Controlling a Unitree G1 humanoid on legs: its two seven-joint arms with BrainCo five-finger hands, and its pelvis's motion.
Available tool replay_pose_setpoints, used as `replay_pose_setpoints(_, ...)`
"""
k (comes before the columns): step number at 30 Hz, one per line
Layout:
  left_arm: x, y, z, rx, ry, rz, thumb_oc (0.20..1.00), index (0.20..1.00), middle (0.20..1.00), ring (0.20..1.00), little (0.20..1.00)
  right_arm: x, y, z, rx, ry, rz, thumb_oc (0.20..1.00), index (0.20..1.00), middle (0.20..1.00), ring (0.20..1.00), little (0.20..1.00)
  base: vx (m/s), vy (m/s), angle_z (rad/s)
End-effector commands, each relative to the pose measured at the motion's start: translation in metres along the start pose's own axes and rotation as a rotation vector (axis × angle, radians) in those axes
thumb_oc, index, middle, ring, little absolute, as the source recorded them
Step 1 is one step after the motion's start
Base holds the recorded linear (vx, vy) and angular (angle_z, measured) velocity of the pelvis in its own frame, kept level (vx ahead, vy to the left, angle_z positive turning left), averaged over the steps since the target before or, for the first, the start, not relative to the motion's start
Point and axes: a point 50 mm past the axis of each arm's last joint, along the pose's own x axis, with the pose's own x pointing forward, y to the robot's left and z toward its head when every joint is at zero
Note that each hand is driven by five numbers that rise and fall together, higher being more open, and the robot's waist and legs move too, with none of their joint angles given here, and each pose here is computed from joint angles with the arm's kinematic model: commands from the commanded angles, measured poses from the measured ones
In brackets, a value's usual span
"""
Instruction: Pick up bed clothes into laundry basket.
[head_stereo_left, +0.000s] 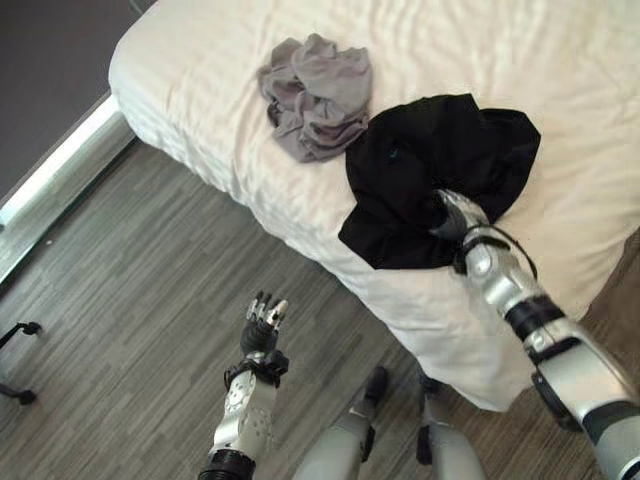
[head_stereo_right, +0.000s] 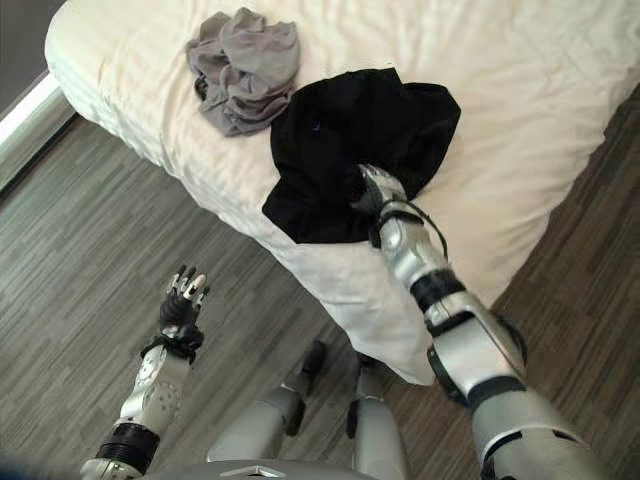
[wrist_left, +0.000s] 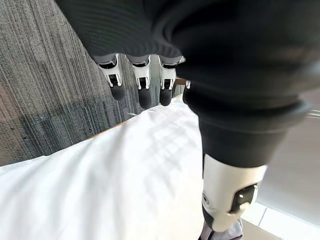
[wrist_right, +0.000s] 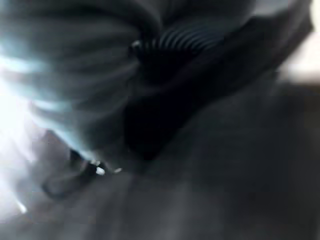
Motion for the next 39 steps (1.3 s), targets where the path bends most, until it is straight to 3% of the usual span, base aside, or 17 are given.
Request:
replay_pose_setpoints(1, 0.005, -0.001, 0.021, -0.037, -0.117, 0.017, 1.0, 1.0, 1.0, 1.0, 1.0, -0.03, 0.023, -0.039, 0.656, 0.172, -0.042, 0.2, 0.2, 0.2, 0.2, 0.2, 0.01, 0.051, -0.11)
replay_pose_setpoints(2, 0.005, -0.001, 0.021, -0.037, -0.116, 0.016, 1.0, 1.0, 1.0, 1.0, 1.0, -0.03, 0.023, -0.039, 0.657, 0.172, -0.043, 0.2, 0.2, 0.2, 0.2, 0.2, 0.01, 0.028, -0.14)
replay_pose_setpoints(4, 0.002, 0.005, 0.011, -0.079, -0.081, 0.057, 1.0, 1.0, 1.0, 1.0, 1.0, -0.045, 0.021, -0.037, 1.379, 0.113, -0.212, 0.2, 0.2, 0.2, 0.2, 0.2, 0.02, 0.051, -0.2)
replay_pose_setpoints(5, 0.002, 0.005, 0.011, -0.078, -0.08, 0.058, 1.0, 1.0, 1.0, 1.0, 1.0, -0.046, 0.022, -0.038, 1.38, 0.115, -0.212, 0.2, 0.2, 0.2, 0.2, 0.2, 0.03, 0.055, -0.14)
replay_pose_setpoints(10, -0.008, 0.022, 0.003, -0.128, -0.051, 0.121, 1.0, 1.0, 1.0, 1.0, 1.0, -0.067, -0.011, -0.038, 1.799, -0.115, -0.415, 0.2, 0.2, 0.2, 0.2, 0.2, 0.06, 0.023, -0.12)
replay_pose_setpoints(12, -0.014, 0.034, -0.005, -0.136, -0.015, 0.173, 1.0, 1.0, 1.0, 1.0, 1.0, -0.079, -0.04, -0.031, 1.963, -0.333, -0.543, 0.2, 0.2, 0.2, 0.2, 0.2, 0.14, 0.016, -0.18)
replay_pose_setpoints(18, -0.018, 0.042, -0.011, -0.086, 0.025, 0.193, 1.0, 1.0, 1.0, 1.0, 1.0, -0.085, -0.082, -0.015, 1.95, -0.568, -0.646, 0.2, 0.2, 0.2, 0.2, 0.2, 0.08, 0.009, -0.1)
replay_pose_setpoints(24, -0.021, 0.046, -0.012, -0.046, 0.05, 0.184, 1.0, 1.0, 1.0, 1.0, 1.0, -0.08, -0.103, 0.0, 1.89, -0.635, -0.619, 0.2, 0.2, 0.2, 0.2, 0.2, 0.04, 0.006, -0.09)
replay_pose_setpoints(27, -0.023, 0.051, -0.008, -0.019, 0.049, 0.178, 1.0, 1.0, 1.0, 1.0, 1.0, -0.079, -0.101, -0.01, 1.733, -0.511, -0.552, 0.2, 0.2, 0.2, 0.2, 0.2, 0.01, -0.018, -0.16)
replay_pose_setpoints(28, -0.024, 0.056, -0.006, 0.003, 0.049, 0.178, 1.0, 1.0, 1.0, 1.0, 1.0, -0.08, -0.1, -0.024, 1.527, -0.376, -0.5, 0.2, 0.2, 0.2, 0.2, 0.2, -0.02, -0.024, -0.07)
replay_pose_setpoints(31, -0.027, 0.06, -0.005, 0.016, 0.049, 0.175, 1.0, 1.0, 1.0, 1.0, 1.0, -0.081, -0.094, -0.042, 1.351, -0.225, -0.438, 0.2, 0.2, 0.2, 0.2, 0.2, -0.02, -0.016, 0.01)
replay_pose_setpoints(32, -0.028, 0.063, -0.005, 0.018, 0.053, 0.181, 1.0, 1.0, 1.0, 1.0, 1.0, -0.08, -0.092, -0.048, 1.264, -0.165, -0.404, 1.0, 1.0, 1.0, 1.0, 1.0, -0.04, -0.025, 0.0)
replay_pose_setpoints(39, -0.036, 0.077, -0.002, 0.015, 0.039, 0.222, 1.0, 1.0, 1.0, 1.0, 1.0, -0.067, -0.101, -0.056, 0.583, 0.016, -0.349, 1.0, 1.0, 1.0, 1.0, 1.0, -0.01, -0.006, 0.0)
